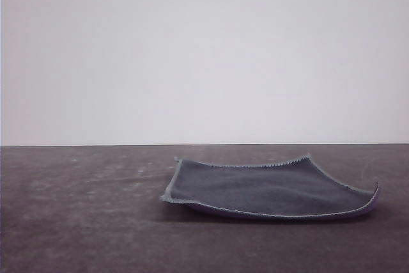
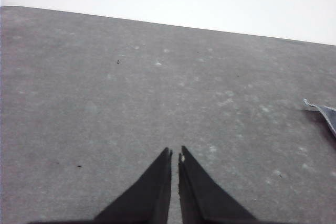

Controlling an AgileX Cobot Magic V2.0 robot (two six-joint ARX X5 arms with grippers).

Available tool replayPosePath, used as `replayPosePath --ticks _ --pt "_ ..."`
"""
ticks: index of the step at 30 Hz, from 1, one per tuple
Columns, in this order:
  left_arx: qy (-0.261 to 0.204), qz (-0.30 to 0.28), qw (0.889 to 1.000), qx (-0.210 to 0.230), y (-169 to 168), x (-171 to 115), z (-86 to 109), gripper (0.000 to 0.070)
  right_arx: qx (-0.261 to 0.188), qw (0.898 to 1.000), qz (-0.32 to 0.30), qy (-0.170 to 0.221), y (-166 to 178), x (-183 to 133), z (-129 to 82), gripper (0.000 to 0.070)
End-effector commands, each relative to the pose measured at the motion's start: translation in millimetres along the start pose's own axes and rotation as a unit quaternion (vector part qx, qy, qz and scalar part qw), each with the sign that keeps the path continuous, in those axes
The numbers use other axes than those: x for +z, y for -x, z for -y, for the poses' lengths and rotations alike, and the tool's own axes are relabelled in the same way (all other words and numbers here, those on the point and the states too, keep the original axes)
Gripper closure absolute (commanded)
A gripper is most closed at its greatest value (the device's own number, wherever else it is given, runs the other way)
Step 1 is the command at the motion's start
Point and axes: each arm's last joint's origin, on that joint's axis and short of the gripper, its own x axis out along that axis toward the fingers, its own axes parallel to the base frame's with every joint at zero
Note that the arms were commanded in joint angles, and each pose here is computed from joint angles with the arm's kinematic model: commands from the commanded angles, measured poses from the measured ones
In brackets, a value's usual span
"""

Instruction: Fold clothes

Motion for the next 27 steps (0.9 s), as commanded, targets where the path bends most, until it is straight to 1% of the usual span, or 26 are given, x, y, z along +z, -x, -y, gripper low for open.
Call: replayPosePath --ticks 1,12,13,14,16,19,21,23,25,27 --pt "0.0 -0.013 1.0 0.005 -2 -7 -1.4 0.0678 0.001 1.0 0.004 -0.007 0 0 0 0.0691" --pt "0.0 -0.013 1.0 0.005 -2 -7 -1.4 0.0677 0.001 1.0 0.012 -0.011 0 1 0 0.0691" --pt "0.004 -0.013 1.0 0.005 -2 -7 -1.4 0.0678 0.001 1.0 0.016 -0.014 0 2 0 0.0691" --pt "0.008 -0.011 1.0 0.005 -2 -7 -1.3 0.0678 0.001 0.999 0.025 -0.027 0 4 0 0.0693" --pt "0.027 -0.002 1.0 0.004 -1 -3 -0.8 0.0679 0.002 0.997 0.052 -0.06 0 10 0 0.0694" --pt "0.045 0.035 0.998 0.007 3 14 1.0 0.0681 0.002 0.992 0.079 -0.098 5 24 1 0.0696" --pt "0.056 0.061 0.996 0.037 9 33 1.5 0.0681 0.003 0.992 0.079 -0.101 8 38 1 0.0696" --pt "0.058 0.076 0.994 0.053 13 52 3.0 0.0681 0.009 0.992 0.076 -0.101 12 56 1 0.0696" --pt "0.068 0.08 0.993 0.054 15 76 5.8 0.068 0.017 0.992 0.071 -0.1 14 78 1 0.0696" --pt "0.068 0.076 0.993 0.052 12 100 8.7 0.068 0.022 0.993 0.063 -0.1 14 104 2 0.0696"
